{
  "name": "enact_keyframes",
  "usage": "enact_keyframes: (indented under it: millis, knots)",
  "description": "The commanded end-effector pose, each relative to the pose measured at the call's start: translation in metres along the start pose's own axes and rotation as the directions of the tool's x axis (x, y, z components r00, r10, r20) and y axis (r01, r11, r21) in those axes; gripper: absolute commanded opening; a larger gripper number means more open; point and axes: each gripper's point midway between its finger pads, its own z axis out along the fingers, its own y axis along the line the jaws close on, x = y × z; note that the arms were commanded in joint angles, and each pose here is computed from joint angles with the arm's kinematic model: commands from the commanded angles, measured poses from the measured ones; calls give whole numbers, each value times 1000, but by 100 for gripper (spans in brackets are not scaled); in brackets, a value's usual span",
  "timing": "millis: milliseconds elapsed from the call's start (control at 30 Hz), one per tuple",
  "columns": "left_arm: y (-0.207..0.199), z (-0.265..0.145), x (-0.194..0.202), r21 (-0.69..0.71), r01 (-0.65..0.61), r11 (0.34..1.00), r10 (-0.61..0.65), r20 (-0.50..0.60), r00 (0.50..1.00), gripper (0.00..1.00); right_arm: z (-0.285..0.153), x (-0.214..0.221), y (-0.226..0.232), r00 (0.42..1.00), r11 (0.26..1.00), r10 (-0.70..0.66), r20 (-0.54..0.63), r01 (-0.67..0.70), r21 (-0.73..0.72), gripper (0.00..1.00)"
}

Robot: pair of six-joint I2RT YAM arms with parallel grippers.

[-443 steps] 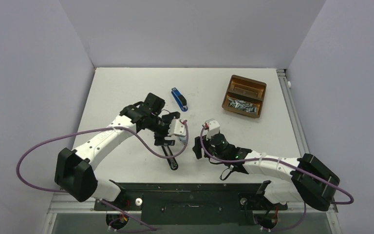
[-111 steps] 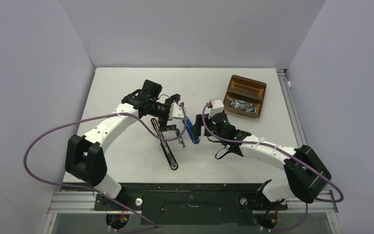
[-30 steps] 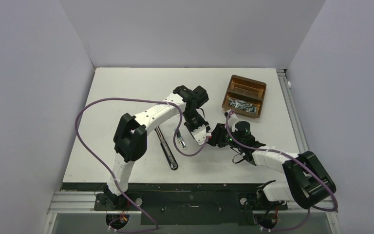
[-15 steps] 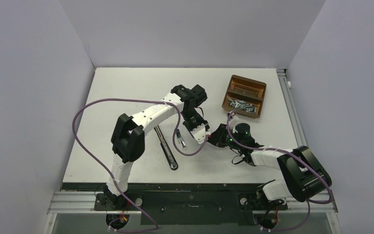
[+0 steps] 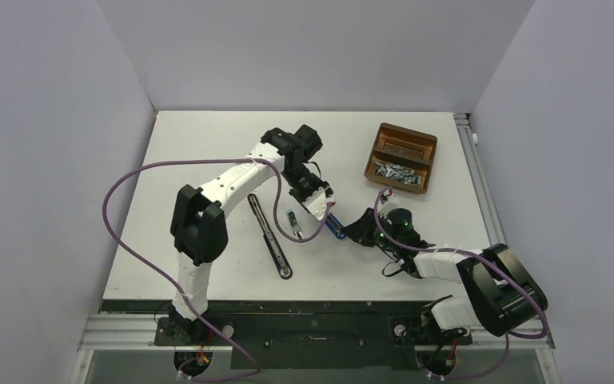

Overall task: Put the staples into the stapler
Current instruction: Open the stapler at the center of the board.

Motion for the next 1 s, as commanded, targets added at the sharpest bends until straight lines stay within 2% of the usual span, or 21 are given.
enact_keyframes:
  millis: [0, 167, 533, 967]
  knots:
    - [35, -47, 9, -176, -29, 984, 25, -22, 999, 0, -8, 29, -23, 996, 997, -28, -86, 34, 72, 8]
    - [32, -56, 32, -185, 37, 982, -44, -34, 998, 0, -6, 43, -31, 988, 995, -23, -153, 37, 91, 9]
    - [31, -60, 91, -178, 200, 963, -214, -64, 975, 0, 2, 46, -29, 984, 997, -1, -179, 14, 70, 8]
    - [28, -62, 150, -201, 294, 935, -321, -118, 940, 0, 7, 52, -26, 976, 999, 14, -215, -8, 32, 8]
